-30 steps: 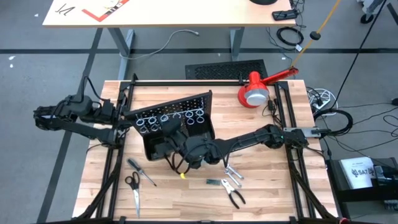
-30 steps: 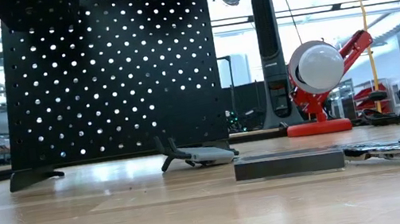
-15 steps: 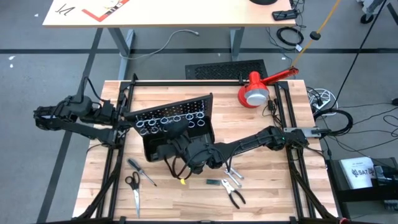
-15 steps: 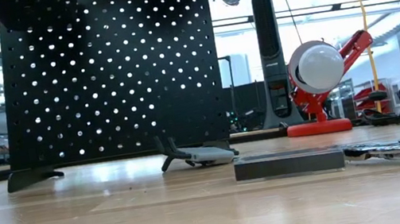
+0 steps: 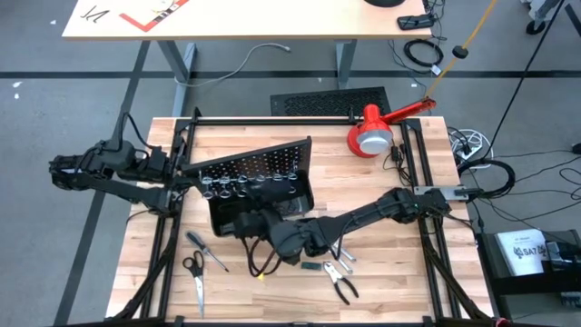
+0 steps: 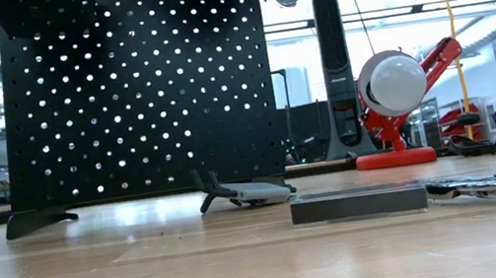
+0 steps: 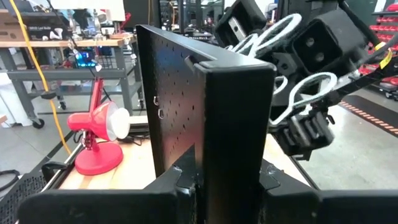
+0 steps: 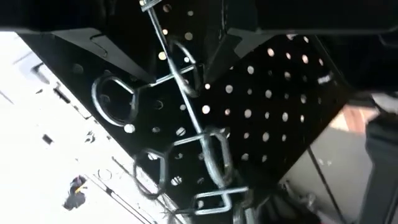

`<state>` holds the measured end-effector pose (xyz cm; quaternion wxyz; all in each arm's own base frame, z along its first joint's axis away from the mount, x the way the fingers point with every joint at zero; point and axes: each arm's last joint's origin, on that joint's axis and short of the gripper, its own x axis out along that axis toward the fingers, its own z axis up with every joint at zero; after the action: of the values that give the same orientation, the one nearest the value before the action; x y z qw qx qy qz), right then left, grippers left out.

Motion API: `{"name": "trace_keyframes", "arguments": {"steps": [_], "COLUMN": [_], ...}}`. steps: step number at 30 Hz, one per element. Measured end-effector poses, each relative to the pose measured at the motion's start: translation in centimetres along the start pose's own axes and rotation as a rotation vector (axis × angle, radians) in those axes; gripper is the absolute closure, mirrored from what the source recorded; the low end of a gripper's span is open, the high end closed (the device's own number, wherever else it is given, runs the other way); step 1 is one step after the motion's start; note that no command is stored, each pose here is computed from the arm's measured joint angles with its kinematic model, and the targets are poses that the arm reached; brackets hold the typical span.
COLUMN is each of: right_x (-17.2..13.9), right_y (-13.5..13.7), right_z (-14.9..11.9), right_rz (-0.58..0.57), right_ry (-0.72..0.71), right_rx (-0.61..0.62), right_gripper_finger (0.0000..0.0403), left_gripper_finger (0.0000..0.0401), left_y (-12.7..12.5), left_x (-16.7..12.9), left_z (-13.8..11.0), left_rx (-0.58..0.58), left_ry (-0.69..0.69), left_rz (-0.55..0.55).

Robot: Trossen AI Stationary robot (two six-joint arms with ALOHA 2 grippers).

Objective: Hang tools onto peg board
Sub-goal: Assemble the tool holder on the pegboard

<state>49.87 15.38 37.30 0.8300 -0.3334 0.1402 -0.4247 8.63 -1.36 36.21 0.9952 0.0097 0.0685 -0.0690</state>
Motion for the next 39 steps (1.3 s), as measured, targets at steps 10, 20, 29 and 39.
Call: {"name": "trace_keyframes", "arguments": {"steps": [10,20,29,39], "right_x": [-0.7,-1.8,-4.0,-7.2], "right_y": [0.7,1.5,2.1,2.8], "right_z": [-0.6,-1.3,-1.4,-1.3], "right_rz": [-0.025,-0.081,-0.088,-0.121], "right_ry": [0.064,0.112,0.121,0.116], "right_rx": [0.293,0.546,0.501,0.540], "right_gripper_finger": [0.0272,0.0272,0.0273,0.0273], "left_gripper_finger": [0.0337,0.0337,0.0337,0.0337], "left_y": [0.0,0.0,0.0,0.0], "left_x": [0.0,0.0,0.0,0.0], "left_z": [0.1,0.2,0.2,0.2], "left_rx": [0.000,-0.001,-0.001,-0.002], "left_ry": [-0.014,-0.020,-0.021,-0.024], "left_rz": [0.003,0.006,0.009,0.010]}}
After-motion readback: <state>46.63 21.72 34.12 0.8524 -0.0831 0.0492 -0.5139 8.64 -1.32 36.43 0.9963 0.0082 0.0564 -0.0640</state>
